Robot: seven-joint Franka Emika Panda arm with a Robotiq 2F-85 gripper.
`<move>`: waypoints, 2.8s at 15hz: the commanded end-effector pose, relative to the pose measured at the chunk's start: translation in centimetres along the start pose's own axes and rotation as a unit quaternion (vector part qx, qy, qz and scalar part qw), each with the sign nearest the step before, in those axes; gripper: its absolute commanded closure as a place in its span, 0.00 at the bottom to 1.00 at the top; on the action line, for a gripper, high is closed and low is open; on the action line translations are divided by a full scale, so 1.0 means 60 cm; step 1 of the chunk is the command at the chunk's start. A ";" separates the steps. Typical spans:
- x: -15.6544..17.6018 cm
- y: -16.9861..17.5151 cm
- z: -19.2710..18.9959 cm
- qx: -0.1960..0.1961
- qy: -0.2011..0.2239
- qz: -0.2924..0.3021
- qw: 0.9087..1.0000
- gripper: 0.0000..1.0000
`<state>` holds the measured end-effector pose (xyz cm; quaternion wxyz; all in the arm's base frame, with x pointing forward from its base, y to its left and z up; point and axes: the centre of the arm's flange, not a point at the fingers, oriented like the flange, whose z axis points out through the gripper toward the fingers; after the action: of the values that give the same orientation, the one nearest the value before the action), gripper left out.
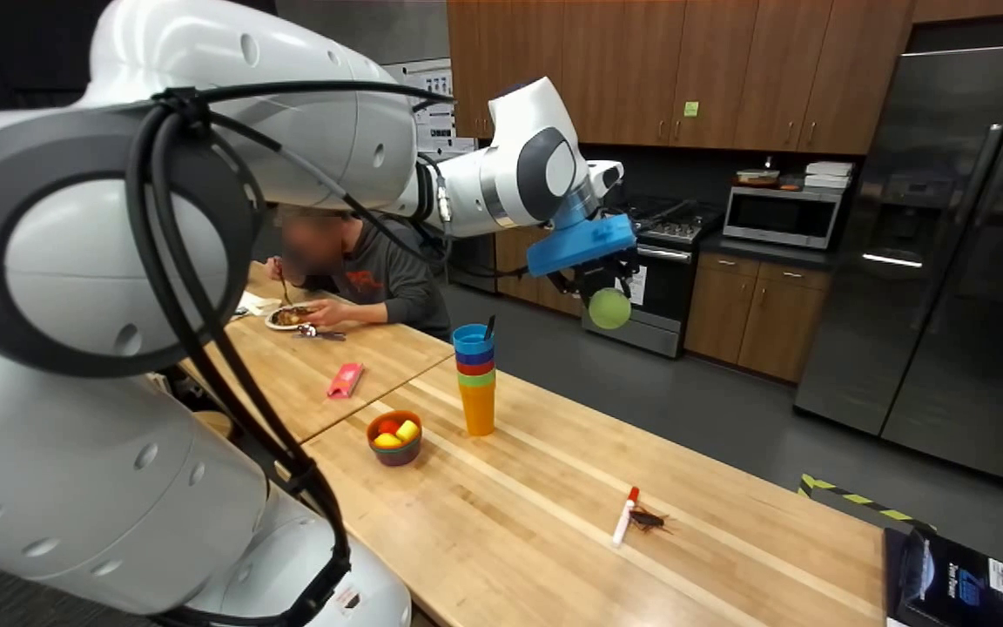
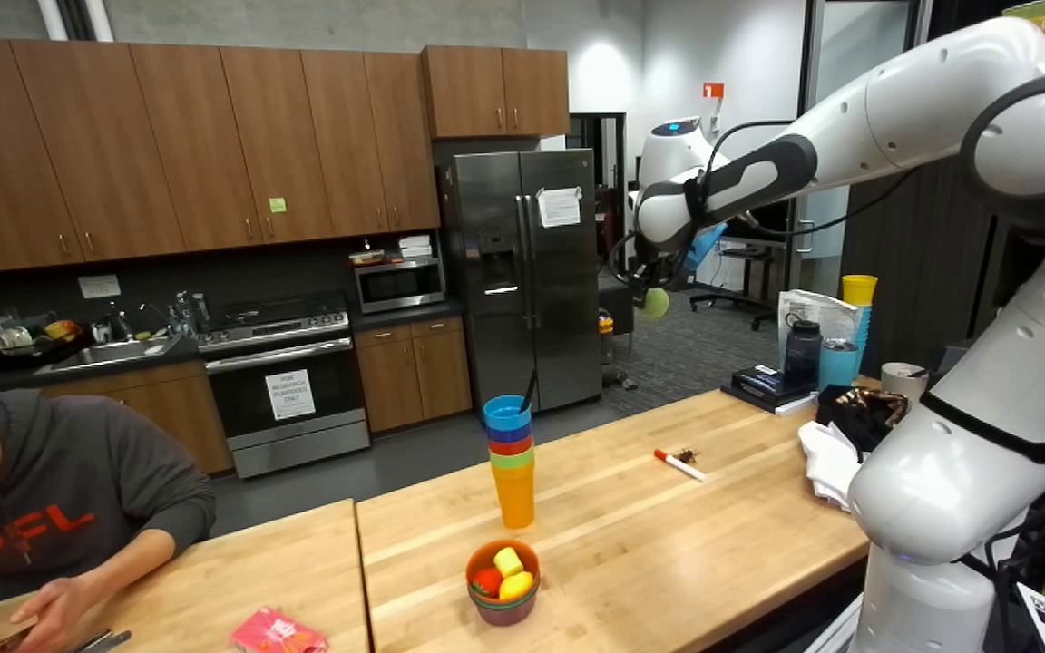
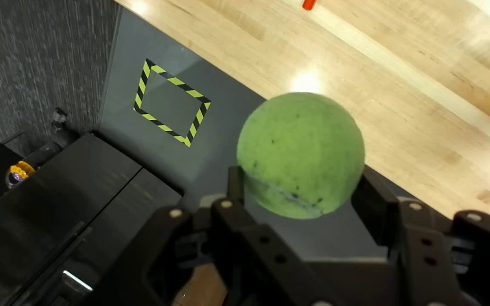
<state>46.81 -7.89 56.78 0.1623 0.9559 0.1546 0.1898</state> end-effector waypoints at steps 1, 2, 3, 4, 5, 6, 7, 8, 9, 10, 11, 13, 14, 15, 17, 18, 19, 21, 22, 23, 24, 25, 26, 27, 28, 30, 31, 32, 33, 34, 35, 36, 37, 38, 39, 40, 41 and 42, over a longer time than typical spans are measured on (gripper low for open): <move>0.006 -0.008 -0.037 0.005 0.004 -0.012 1.000 0.61; 0.006 -0.014 -0.043 0.009 0.003 -0.017 1.000 0.61; 0.006 -0.020 -0.049 0.010 0.004 -0.019 1.000 0.61; 0.006 -0.024 -0.054 0.010 0.003 -0.022 1.000 0.61; 0.006 -0.028 -0.060 0.011 0.001 -0.025 1.000 0.61; 0.006 -0.030 -0.065 0.011 0.000 -0.027 1.000 0.61; 0.005 -0.031 -0.068 0.011 -0.001 -0.029 1.000 0.61; 0.005 -0.033 -0.071 0.012 -0.001 -0.031 0.999 0.61; 0.004 -0.035 -0.074 0.012 -0.001 -0.033 0.999 0.61; 0.004 -0.036 -0.077 0.012 0.000 -0.034 0.999 0.61; 0.003 -0.037 -0.080 0.011 0.000 -0.034 0.999 0.61; 0.002 -0.038 -0.085 0.010 0.002 -0.034 0.999 0.61; 0.003 -0.038 -0.086 0.010 0.002 -0.034 0.999 0.61; 0.003 -0.039 -0.088 0.008 0.001 -0.034 0.999 0.61; 0.004 -0.037 -0.091 0.008 0.002 -0.035 0.999 0.61; 0.003 -0.037 -0.093 0.007 0.002 -0.034 0.999 0.61; 0.003 -0.038 -0.094 0.006 0.002 -0.033 0.999 0.61; 0.004 -0.037 -0.094 0.006 0.003 -0.034 0.999 0.61; 0.004 -0.038 -0.094 0.006 0.002 -0.034 0.999 0.61; 0.004 -0.038 -0.095 0.006 0.002 -0.034 0.999 0.61; 0.004 -0.039 -0.096 0.007 0.002 -0.035 0.999 0.61; 0.003 -0.039 -0.096 0.005 0.001 -0.037 0.999 0.61; 0.002 -0.040 -0.097 0.004 -0.006 -0.036 0.999 0.11; 0.005 -0.044 -0.078 0.004 -0.001 -0.028 1.000 0.35; 0.004 -0.045 -0.078 0.005 -0.003 -0.028 1.000 0.30; 0.004 -0.045 -0.080 0.005 -0.003 -0.029 1.000 0.19; 0.004 -0.045 -0.080 0.005 -0.003 -0.029 1.000 0.11; 0.004 -0.045 -0.080 0.005 -0.003 -0.029 1.000 0.11; 0.004 -0.045 -0.080 0.005 -0.004 -0.029 1.000 0.11; 0.004 -0.045 -0.080 0.005 -0.004 -0.029 1.000 0.03; -0.001 -0.050 -0.068 0.001 -0.001 -0.032 0.999 0.02; -0.006 -0.056 -0.051 -0.001 -0.004 -0.035 0.999 0.00; -0.010 -0.063 -0.028 -0.003 -0.005 -0.036 0.999 0.00; -0.015 -0.072 -0.001 0.000 -0.002 -0.037 0.999 0.00; -0.020 -0.080 0.022 0.008 -0.004 -0.035 0.999 0.00; -0.028 -0.092 0.048 0.011 -0.011 -0.034 0.999 0.00; -0.037 -0.105 0.070 0.021 -0.016 -0.035 0.999 0.00; -0.046 -0.123 0.095 0.024 -0.023 -0.036 0.999 0.00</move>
<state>45.01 -3.90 52.59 0.1530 0.9547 0.1927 0.1674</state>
